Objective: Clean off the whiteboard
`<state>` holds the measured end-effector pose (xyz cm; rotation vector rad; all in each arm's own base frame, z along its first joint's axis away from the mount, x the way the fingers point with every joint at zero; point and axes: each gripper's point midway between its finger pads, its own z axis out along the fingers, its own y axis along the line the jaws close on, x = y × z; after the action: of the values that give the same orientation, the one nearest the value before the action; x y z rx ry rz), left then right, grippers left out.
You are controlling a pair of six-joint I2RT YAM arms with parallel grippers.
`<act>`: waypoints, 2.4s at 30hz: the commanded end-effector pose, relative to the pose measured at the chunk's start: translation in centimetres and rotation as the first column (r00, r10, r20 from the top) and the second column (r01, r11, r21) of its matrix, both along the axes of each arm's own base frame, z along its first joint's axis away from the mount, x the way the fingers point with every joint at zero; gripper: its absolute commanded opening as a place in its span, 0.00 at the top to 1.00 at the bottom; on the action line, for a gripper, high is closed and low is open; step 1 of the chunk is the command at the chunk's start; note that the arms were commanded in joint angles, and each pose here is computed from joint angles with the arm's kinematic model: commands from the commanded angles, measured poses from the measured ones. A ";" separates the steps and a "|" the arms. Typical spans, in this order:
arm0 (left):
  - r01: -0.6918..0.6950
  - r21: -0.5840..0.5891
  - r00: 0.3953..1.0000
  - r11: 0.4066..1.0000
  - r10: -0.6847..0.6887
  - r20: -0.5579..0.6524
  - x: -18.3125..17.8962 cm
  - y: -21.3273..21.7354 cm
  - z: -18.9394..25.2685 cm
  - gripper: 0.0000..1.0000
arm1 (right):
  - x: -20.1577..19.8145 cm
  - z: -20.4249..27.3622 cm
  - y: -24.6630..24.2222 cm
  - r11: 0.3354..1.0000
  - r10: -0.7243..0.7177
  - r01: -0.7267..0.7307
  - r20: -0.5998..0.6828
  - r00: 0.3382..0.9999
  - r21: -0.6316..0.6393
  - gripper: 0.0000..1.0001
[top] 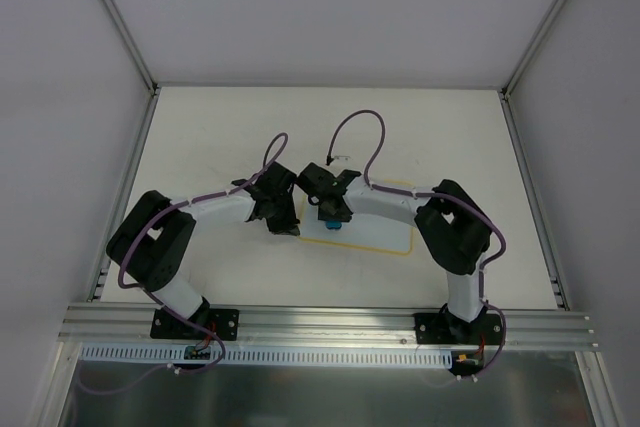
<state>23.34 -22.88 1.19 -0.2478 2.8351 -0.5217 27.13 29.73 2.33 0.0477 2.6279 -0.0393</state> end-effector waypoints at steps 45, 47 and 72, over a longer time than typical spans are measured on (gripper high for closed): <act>0.031 0.174 0.988 0.984 -0.003 -0.155 -4.3 3.8 -4.9 1.00 | 1.5 -1.0 -7.2 0.881 -0.472 0.471 0.014 0.881 0.050 1.00; 0.027 0.175 0.987 0.984 0.001 -0.160 -4.4 3.9 -5.0 1.00 | 1.8 -0.5 -8.3 0.869 -0.494 0.492 0.026 0.869 0.052 1.00; 0.009 0.157 0.989 0.988 0.015 -0.148 -3.6 4.3 -4.5 1.00 | -1.4 -0.7 -21.6 0.660 -0.747 0.749 -0.061 0.662 0.052 1.00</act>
<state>23.89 -24.18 1.01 -0.2508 2.8186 -0.6337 29.22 11.09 2.44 1.1098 2.4175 -0.0792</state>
